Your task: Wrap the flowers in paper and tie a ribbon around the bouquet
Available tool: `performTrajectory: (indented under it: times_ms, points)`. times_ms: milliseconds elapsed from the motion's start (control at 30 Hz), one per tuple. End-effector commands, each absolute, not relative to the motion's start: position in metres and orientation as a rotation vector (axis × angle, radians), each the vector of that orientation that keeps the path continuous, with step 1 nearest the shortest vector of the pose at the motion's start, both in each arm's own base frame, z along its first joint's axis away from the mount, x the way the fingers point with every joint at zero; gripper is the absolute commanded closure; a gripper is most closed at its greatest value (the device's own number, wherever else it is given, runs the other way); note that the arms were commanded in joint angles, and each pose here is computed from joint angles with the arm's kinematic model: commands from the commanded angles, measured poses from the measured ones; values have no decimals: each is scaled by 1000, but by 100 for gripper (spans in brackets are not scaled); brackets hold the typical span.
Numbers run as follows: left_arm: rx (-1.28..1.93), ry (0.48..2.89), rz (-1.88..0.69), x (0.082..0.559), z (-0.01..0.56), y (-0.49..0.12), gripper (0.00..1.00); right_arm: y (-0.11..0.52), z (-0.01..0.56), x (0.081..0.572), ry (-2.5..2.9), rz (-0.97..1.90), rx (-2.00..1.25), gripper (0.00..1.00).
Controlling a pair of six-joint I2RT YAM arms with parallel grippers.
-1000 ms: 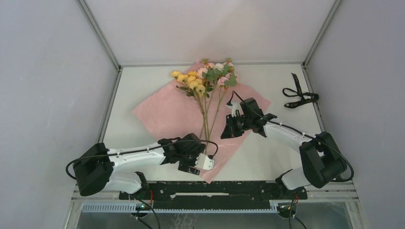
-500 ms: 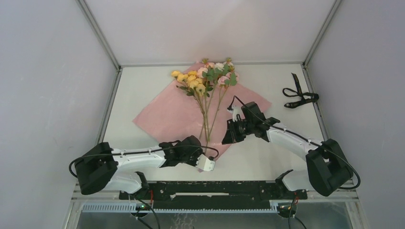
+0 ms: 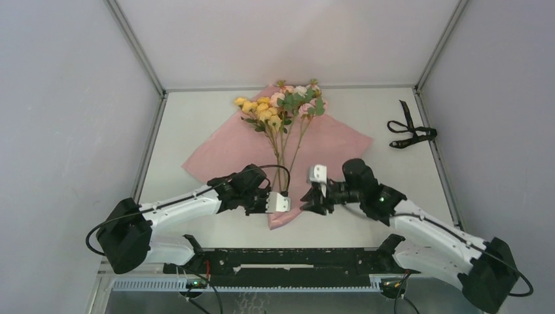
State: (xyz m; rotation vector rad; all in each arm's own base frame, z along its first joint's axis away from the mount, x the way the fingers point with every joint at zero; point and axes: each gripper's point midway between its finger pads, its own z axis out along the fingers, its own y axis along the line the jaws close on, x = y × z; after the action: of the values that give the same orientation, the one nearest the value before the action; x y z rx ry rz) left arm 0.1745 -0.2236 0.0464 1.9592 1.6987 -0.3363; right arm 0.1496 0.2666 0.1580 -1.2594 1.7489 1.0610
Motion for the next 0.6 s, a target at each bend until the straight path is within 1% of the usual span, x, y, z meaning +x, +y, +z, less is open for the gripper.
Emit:
performTrajectory:
  times_ms: [0,67,200,400,467,500,533,567]
  points:
    - [1933,1677,-559,159,74,-242,100,266,153,127,1102,758,-1663,51]
    - [1929,1688,-586,158,74,-242,100,265,140,125,945,640,-1724,37]
    - [1926,1712,-581,162,72,-240,100,274,128,133,921,550,-1725,32]
    - [1929,1727,-577,164,73,-239,100,291,93,151,956,442,-1829,29]
    - [1932,1732,-579,164,73,-239,100,294,88,159,984,405,-1815,29]
    - [1933,1738,-583,164,72,-239,100,296,87,162,997,401,-1805,32]
    - [1932,1744,-588,163,72,-238,100,297,85,162,1005,409,-1802,37]
    - [1928,1749,-601,163,73,-239,100,297,84,161,1011,418,-1804,47]
